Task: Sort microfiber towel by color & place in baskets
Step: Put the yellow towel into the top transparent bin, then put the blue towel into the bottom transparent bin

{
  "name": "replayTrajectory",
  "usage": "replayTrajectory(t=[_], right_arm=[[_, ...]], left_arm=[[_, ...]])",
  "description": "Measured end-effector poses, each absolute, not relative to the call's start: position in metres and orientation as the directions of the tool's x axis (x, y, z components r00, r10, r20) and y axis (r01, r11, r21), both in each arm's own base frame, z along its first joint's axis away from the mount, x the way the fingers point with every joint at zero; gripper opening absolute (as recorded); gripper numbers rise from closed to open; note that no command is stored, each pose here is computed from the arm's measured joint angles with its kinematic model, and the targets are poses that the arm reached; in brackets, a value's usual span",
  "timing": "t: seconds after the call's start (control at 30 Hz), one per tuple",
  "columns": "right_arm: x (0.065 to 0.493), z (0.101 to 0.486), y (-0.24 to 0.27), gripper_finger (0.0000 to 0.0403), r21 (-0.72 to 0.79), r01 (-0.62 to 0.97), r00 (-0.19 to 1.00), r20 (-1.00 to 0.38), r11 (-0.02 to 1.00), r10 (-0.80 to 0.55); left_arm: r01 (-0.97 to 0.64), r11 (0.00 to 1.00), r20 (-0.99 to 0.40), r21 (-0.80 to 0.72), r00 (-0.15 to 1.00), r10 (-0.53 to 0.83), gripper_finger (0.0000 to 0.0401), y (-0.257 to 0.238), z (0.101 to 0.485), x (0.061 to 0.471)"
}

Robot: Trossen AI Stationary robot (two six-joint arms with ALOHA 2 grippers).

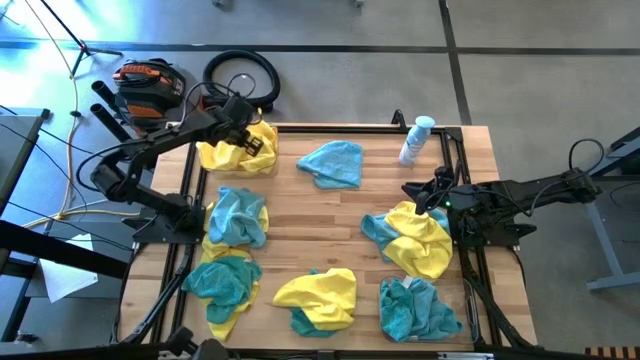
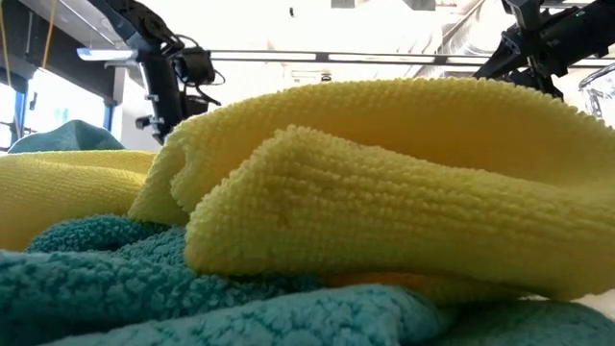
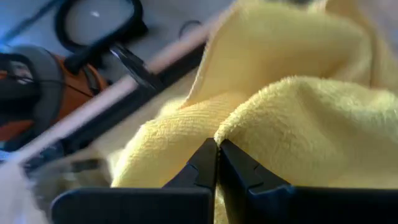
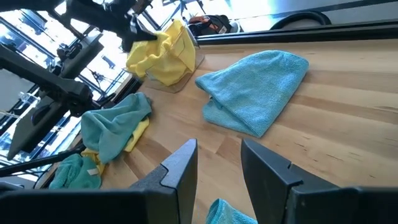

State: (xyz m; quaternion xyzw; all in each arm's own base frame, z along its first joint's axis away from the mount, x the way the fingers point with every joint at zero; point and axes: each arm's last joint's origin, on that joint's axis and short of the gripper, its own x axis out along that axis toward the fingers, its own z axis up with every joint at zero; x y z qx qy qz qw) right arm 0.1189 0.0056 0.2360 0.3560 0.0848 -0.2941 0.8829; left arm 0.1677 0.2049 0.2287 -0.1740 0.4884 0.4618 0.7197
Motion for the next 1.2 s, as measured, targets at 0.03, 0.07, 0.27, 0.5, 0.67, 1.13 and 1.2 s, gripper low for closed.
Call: replayTrajectory(t=[0.03,0.07,0.27,0.5,0.67,1.13,1.2], right_arm=[[0.119,0.236,0.006,0.0119,0.579,0.580,0.813,-0.359,0.573,-0.459],[0.119,0.236,0.006,0.0119,0.579,0.580,0.813,-0.358,0.573,-0.460],[0.118,0.236,0.005,0.0119,0.573,0.593,0.802,-0.351,0.566,-0.484],[0.118,0.236,0.004,0.0119,0.567,0.601,0.794,-0.346,0.563,-0.499],[0.118,0.236,0.004,0.0119,0.566,0.601,0.794,-0.347,0.564,-0.499],[0.118,0.235,0.004,0.0119,0.501,0.611,0.791,-0.354,0.613,-0.499],[0.118,0.236,0.004,0.0119,0.489,0.611,0.791,-0.351,0.623,-0.501]], left_arm=[[-0.835,0.519,-0.877,0.185,0.099,0.471,0.0001,0.203,0.223,0.167],[-0.837,0.520,-0.889,0.169,0.099,0.448,0.0001,0.201,0.217,0.166],[-0.862,0.496,-0.910,0.104,0.119,0.398,0.0000,0.192,0.186,0.160],[-0.906,0.422,-0.898,0.012,0.176,0.403,0.0033,0.192,0.178,0.161],[-0.938,0.346,-0.900,-0.029,0.175,0.398,0.0078,0.195,0.176,0.159],[-0.933,0.350,-0.889,-0.077,0.223,0.400,0.0097,0.191,0.228,0.158],[-0.933,0.350,-0.887,-0.080,0.227,0.402,0.0097,0.188,0.235,0.156]])
